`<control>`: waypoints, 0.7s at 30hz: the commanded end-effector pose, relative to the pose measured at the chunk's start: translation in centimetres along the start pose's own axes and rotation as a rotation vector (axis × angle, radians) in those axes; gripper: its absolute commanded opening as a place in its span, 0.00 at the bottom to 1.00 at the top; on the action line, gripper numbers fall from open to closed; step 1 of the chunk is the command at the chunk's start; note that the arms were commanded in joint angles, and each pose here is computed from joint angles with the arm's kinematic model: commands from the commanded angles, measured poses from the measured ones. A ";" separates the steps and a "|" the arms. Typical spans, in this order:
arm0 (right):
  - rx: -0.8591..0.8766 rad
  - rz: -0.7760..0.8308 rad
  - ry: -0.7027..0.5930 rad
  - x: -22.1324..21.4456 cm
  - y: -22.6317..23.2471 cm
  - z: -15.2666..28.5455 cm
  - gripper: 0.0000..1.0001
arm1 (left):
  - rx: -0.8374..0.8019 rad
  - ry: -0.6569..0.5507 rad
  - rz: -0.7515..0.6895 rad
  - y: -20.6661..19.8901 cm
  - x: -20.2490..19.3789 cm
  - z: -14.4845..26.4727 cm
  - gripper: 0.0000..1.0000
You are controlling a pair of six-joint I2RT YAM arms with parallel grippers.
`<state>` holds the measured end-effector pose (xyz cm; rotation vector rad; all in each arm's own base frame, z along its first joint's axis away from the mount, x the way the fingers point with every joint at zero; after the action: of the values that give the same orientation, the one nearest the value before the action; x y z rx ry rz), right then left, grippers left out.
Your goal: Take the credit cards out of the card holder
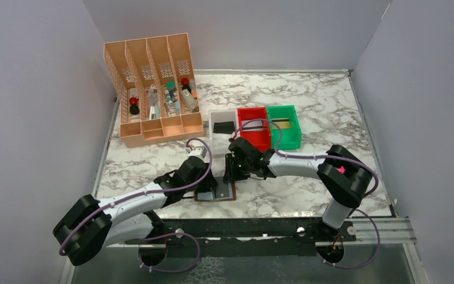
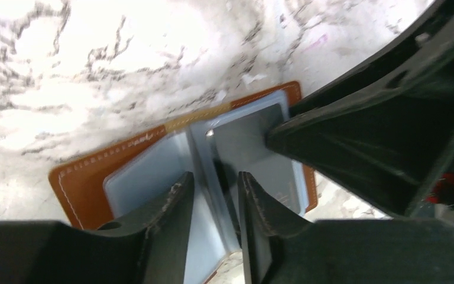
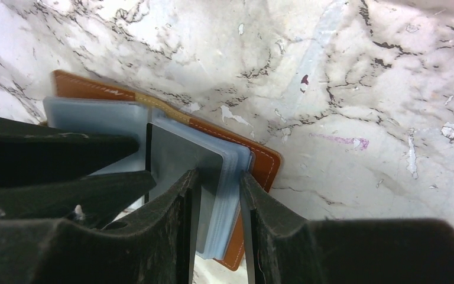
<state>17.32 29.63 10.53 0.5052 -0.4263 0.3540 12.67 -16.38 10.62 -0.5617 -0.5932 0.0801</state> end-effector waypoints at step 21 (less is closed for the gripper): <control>0.207 -0.012 0.033 -0.4 1.7 2.4 0.36 | -0.012 -0.022 0.138 2.7 -2.7 0.7 0.32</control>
<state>16.41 29.70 13.76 0.6517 -0.4251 0.4214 10.73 -14.95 9.22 -0.6540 -0.5950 0.2086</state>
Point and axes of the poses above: each gripper's point midway between its finger pads, its own z axis back along the fingers, its own y axis along the line the jaws close on, x = y × z, the point moved 10 cm from there along z, back along the fingers, and after that the axes turned 7 degrees about z, right-handed, at the moved point
